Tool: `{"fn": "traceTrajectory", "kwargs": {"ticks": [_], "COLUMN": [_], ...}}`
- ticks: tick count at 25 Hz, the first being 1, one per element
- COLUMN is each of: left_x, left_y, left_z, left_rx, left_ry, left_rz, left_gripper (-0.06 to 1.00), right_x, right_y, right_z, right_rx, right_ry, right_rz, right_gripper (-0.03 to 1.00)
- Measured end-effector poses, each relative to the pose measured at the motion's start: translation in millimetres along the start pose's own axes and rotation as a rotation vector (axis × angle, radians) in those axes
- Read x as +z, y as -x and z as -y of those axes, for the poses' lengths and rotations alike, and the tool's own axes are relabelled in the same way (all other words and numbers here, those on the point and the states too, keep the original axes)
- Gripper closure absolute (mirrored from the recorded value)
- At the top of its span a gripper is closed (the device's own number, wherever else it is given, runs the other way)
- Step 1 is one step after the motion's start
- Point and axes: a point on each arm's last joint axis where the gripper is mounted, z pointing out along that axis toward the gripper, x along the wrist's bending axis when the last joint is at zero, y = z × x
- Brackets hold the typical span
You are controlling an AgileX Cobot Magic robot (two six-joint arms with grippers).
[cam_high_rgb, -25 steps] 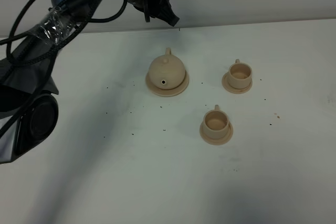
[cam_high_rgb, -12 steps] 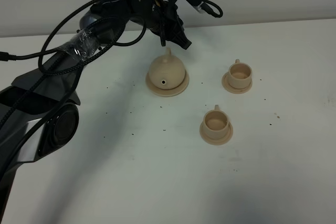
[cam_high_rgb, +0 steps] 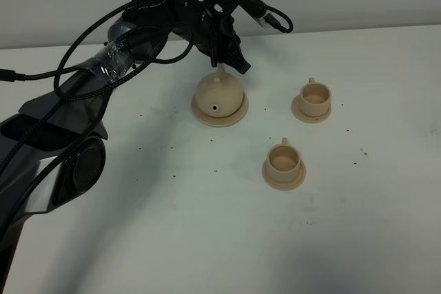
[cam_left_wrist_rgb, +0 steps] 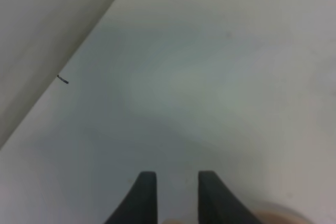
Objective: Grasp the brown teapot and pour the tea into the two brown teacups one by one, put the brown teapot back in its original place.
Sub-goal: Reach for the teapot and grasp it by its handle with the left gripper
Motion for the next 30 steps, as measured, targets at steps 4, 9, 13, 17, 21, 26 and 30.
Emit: {"fn": "traceTrajectory", "kwargs": {"ticks": [4,9,13,17,21,26,30], "left_x": [0,0,7,22,23,23,23], "left_y": [-2,-3,-1,2,2,2,2], "left_z": [2,3,7,15,15,15,15], "left_rx": [0.020,0.026,0.024,0.023,0.024,0.024,0.024], "left_ry": [-0.019,-0.026,-0.037,-0.051,-0.049,-0.051,-0.051], "left_rz": [-0.017,-0.023,-0.016,-0.009,-0.011,-0.010,-0.010], "left_gripper": [0.73,0.73,0.73,0.73,0.73,0.73,0.73], "right_x": [0,0,0,0,0,0,0], "right_y": [0,0,0,0,0,0,0], "right_z": [0,0,0,0,0,0,0], "right_rx": [0.000,0.000,0.000,0.000,0.000,0.000,0.000], "right_ry": [0.000,0.000,0.000,0.000,0.000,0.000,0.000], "right_rz": [0.000,0.000,0.000,0.000,0.000,0.000,0.000], "right_gripper": [0.89,0.88,0.88,0.87,0.87,0.87,0.87]}}
